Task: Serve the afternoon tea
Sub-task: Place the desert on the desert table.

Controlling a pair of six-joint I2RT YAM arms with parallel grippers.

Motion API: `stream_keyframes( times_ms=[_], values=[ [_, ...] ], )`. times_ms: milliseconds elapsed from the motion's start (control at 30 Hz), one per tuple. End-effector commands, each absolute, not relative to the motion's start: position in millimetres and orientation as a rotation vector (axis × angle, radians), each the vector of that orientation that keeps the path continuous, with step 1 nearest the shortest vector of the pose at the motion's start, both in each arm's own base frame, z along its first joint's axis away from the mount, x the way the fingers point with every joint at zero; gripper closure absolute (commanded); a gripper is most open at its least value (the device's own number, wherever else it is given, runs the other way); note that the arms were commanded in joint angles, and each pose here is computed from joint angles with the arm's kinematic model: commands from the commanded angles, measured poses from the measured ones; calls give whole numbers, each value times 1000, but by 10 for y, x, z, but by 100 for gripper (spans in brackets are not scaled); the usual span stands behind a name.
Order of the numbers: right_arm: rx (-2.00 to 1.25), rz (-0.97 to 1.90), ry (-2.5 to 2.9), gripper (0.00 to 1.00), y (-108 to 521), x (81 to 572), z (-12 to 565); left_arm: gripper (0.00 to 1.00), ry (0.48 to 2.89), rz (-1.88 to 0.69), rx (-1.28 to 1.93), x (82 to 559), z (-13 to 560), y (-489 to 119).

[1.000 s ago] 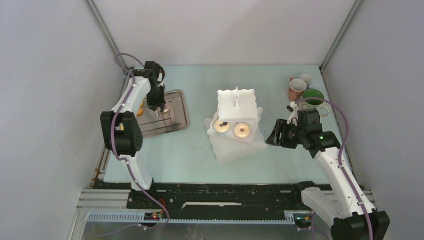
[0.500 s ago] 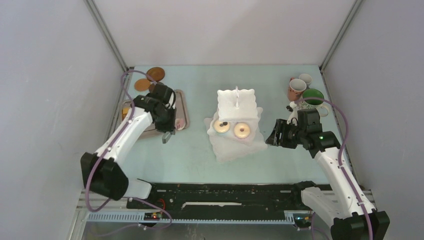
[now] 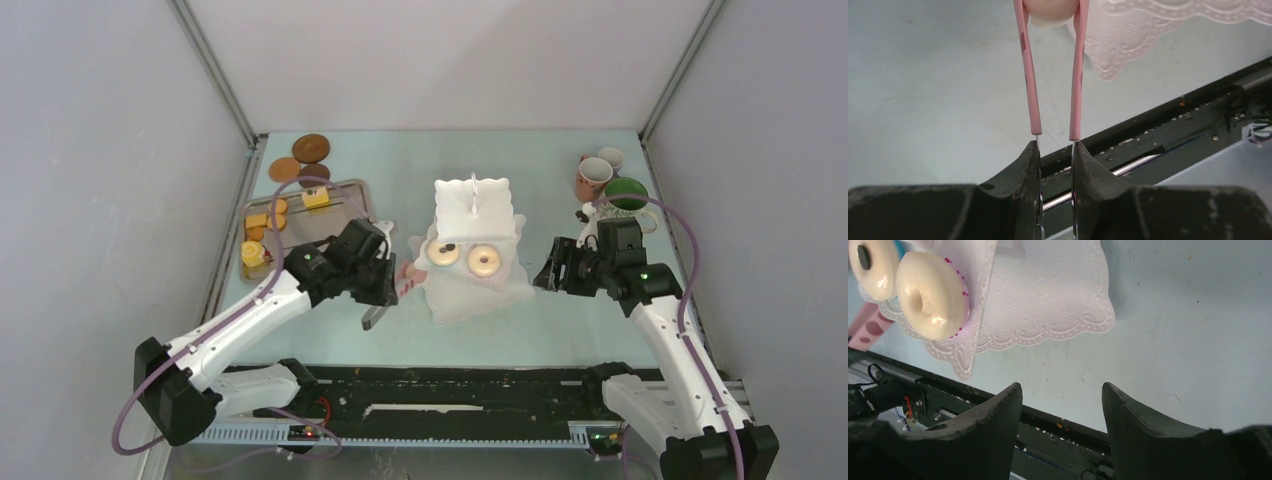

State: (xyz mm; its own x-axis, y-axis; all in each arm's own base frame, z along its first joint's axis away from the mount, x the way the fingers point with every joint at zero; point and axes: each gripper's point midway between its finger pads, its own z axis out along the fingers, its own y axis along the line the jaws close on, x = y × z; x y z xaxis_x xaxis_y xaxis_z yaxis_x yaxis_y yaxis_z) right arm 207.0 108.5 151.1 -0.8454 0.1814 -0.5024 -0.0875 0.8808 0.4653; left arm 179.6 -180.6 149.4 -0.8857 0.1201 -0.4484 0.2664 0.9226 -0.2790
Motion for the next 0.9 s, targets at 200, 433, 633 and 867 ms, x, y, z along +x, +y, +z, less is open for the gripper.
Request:
stream_keyframes(
  times_ms=[200,433,633,867],
  values=[
    [117,540,2447,17,900,2228,1609,78,2494,-730,352,1747,1558,-2678],
    [140,509,2458,0,854,2242,1575,79,2514,-712,474,1599,1306,-2896],
    [151,499,2474,0,845,2242,1542,80,2466,-728,560,1572,1209,-3098],
    [140,496,2504,0,875,2216,1489,81,2410,-666,552,1578,1075,-3158]
  ],
)
